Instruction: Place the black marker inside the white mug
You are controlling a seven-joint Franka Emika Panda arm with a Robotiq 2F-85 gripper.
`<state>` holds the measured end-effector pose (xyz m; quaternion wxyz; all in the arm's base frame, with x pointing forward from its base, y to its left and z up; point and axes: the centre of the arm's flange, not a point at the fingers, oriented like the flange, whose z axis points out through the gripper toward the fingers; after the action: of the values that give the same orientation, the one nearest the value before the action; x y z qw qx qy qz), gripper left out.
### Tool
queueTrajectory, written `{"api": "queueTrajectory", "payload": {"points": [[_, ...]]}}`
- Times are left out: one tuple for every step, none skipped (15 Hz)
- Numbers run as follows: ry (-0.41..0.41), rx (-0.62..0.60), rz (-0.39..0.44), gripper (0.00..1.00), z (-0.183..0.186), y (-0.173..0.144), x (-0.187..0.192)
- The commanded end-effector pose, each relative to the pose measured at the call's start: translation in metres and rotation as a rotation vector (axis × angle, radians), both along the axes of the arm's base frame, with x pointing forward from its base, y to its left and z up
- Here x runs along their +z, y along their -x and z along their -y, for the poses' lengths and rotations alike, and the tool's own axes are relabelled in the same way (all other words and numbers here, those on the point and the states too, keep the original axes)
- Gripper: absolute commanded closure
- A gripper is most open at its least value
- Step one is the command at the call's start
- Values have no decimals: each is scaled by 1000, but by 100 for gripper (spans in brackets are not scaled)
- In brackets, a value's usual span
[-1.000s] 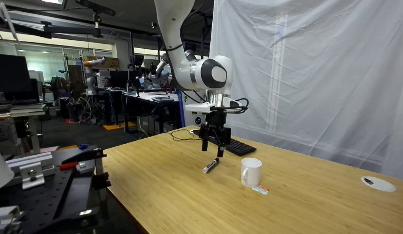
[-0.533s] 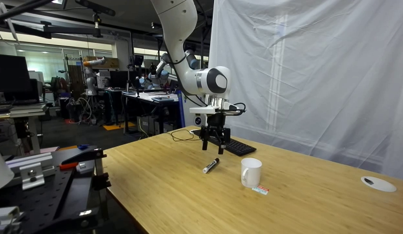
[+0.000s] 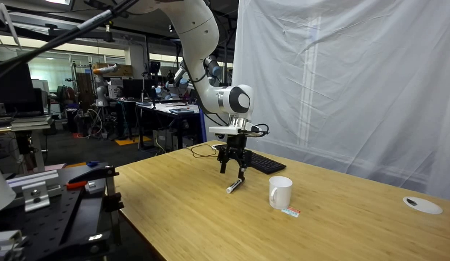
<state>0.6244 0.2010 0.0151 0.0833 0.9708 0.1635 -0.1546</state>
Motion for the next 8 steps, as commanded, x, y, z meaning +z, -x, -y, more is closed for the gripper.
{"api": "queueTrajectory", "payload": {"points": [[-7,18,3,0,0,-5,-5],[-6,21,6,0,-1,-4,-5],[-8,24,6,0,-2,-4,-5],[-11,29,10,0,-3,-4,-5],[-16,33,13,0,-4,-4,-4],[-21,37,19,0,-5,-4,-3],[-28,41,25,0,-5,-3,-2],[-29,48,35,0,-6,-2,-3]]}}
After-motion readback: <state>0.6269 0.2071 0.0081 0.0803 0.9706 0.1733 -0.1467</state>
